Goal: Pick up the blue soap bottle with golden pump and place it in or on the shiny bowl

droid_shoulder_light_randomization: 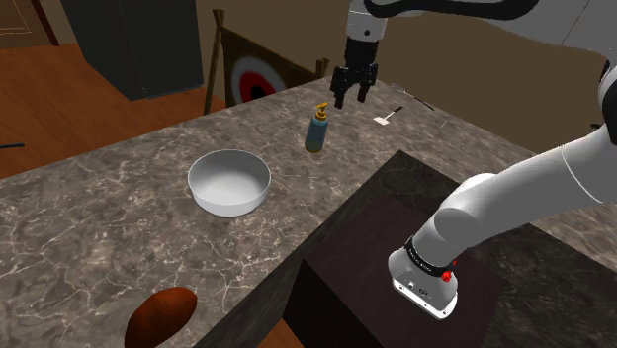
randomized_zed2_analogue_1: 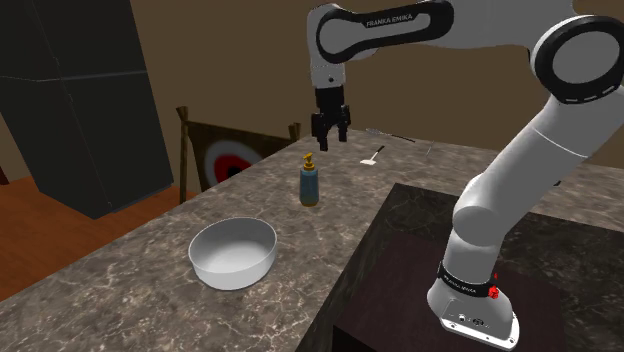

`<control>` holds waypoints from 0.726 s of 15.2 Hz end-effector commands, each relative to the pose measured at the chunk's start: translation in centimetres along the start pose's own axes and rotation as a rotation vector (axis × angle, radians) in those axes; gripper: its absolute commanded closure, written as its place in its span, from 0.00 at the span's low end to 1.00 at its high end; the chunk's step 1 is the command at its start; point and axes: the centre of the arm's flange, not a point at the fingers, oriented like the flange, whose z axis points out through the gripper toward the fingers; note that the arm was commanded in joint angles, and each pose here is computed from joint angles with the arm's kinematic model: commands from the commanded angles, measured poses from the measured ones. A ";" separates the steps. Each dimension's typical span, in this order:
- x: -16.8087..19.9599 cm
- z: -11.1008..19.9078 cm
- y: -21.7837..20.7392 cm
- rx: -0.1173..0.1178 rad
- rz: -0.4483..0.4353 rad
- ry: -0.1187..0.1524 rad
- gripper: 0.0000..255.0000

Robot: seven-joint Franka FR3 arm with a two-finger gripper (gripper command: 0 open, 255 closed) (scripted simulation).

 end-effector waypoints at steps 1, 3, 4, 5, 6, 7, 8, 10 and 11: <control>2.6 1.2 0.0 0.000 0.046 -0.019 0.00; 5.3 2.3 0.1 0.001 0.090 -0.037 0.00; 6.6 2.8 0.2 0.001 0.113 -0.046 0.00; 7.9 3.4 0.3 0.001 0.135 -0.055 0.00; 9.3 4.0 0.4 0.001 0.157 -0.064 0.00; 10.6 4.6 0.6 0.001 0.179 -0.074 0.00; 11.9 5.2 0.8 0.001 0.201 -0.083 0.00; 14.4 6.5 1.3 0.001 0.246 -0.101 0.00; 15.1 6.8 1.4 0.001 0.258 -0.106 0.00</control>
